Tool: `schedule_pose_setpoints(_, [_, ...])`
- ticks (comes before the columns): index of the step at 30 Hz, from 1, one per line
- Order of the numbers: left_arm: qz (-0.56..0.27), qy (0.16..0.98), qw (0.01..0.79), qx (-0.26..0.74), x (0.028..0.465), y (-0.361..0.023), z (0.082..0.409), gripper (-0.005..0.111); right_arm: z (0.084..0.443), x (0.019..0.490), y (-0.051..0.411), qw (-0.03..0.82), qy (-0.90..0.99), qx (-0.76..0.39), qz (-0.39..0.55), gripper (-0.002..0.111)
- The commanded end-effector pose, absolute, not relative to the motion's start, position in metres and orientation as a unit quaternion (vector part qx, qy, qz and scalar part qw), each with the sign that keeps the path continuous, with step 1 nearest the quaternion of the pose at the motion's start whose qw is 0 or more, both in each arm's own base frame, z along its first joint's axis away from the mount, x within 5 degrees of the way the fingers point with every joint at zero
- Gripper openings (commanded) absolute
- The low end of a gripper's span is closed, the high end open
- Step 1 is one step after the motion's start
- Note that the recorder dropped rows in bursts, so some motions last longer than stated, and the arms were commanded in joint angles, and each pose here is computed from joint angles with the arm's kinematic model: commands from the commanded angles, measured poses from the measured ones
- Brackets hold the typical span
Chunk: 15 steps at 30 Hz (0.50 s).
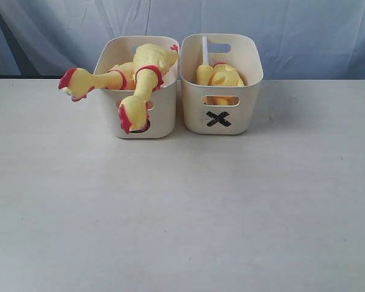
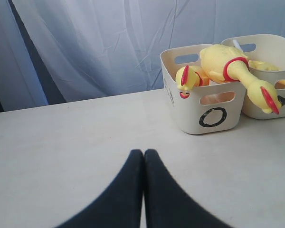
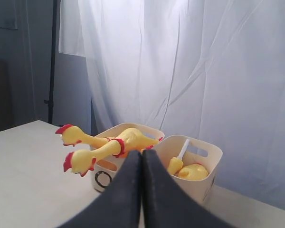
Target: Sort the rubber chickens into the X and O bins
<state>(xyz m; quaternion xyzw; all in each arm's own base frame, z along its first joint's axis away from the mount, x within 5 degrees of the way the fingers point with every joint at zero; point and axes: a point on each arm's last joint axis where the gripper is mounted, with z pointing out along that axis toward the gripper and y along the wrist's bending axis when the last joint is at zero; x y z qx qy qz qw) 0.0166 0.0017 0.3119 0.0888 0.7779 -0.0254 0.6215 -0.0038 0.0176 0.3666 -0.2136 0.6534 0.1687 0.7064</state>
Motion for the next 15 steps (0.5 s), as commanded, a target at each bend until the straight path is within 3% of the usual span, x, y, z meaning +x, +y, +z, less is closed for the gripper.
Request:
schedule_pose_setpoints(1, [-0.025,0.778,0.621,0.089,0.016,0.002,0.31,0.0,0.362,-0.019,0.013,0.716,0.642,-0.219,0.163,0.0])
schedule_pose_setpoints(6, [-0.025,0.778,0.621,0.089,0.016,0.002,0.31,0.0,0.36,-0.03,0.009,0.732,0.624,-0.218,0.164,0.0])
schedule_pose_setpoints(15, [-0.023,0.774,0.627,0.088,0.013,0.003,0.31,0.0,0.349,-0.032,0.012,0.685,0.665,-0.246,0.168,0.0])
